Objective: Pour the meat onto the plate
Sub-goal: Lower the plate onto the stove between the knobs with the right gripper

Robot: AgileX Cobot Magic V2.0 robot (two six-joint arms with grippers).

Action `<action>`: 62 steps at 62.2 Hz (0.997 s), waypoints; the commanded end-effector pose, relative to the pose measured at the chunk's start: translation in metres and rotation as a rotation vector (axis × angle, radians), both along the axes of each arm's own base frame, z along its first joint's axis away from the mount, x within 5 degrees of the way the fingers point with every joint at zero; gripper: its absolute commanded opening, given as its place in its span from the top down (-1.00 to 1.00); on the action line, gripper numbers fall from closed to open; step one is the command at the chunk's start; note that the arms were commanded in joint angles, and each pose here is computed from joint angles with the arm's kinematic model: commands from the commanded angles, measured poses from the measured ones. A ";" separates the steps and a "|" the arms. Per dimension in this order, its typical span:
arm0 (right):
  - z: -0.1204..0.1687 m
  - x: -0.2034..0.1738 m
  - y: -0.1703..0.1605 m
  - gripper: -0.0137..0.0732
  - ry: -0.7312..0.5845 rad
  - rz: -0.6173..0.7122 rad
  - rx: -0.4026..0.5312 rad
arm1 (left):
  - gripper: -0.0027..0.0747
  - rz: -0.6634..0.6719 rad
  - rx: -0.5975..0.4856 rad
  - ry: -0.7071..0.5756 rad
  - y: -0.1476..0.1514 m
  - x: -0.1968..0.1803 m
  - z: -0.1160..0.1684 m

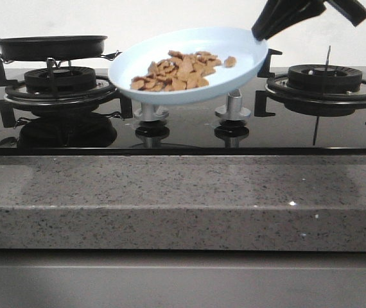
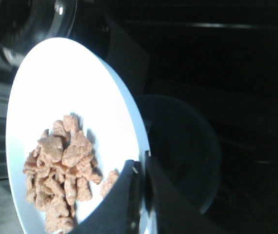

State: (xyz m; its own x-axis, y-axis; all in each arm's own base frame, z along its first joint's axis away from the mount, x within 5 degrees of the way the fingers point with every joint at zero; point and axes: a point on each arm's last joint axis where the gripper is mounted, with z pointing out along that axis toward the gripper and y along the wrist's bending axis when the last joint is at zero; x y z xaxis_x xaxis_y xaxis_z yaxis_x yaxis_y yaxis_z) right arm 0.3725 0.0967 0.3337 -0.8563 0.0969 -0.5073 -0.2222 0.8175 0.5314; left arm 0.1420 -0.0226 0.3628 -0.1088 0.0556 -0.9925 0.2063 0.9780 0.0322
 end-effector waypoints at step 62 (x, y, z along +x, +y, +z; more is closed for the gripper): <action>-0.011 0.085 -0.015 0.79 0.032 -0.007 0.039 | 0.98 0.031 -0.036 -0.088 0.002 -0.001 0.015</action>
